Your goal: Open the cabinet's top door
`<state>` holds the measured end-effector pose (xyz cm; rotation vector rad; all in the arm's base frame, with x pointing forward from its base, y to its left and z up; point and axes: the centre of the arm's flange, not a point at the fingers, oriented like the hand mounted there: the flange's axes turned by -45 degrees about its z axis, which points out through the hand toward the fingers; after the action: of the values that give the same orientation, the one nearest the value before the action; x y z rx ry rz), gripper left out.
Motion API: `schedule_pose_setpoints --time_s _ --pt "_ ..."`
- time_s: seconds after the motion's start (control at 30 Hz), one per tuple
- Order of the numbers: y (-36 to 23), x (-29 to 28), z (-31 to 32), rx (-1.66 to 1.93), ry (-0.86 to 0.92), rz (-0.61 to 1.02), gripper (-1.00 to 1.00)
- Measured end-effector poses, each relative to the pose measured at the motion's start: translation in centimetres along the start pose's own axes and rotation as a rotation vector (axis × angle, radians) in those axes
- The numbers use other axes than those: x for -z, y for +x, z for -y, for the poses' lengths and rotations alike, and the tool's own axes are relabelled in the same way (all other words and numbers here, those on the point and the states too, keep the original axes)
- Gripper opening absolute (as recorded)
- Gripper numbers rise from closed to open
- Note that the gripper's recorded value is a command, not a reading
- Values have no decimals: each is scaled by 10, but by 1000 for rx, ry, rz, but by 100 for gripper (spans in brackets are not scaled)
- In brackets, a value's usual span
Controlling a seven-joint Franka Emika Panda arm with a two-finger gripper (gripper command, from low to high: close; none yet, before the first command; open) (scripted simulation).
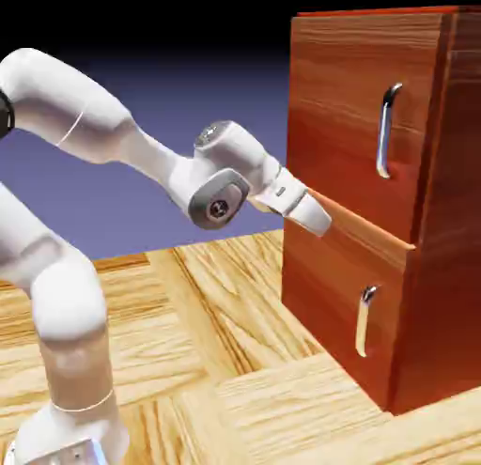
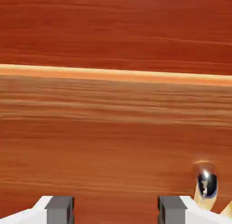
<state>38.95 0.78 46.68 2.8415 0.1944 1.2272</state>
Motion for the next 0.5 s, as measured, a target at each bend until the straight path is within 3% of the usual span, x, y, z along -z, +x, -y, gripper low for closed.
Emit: schedule_pose_setpoints --time_s 0.5 --pt "58 73 12 934 -97 -214 0"
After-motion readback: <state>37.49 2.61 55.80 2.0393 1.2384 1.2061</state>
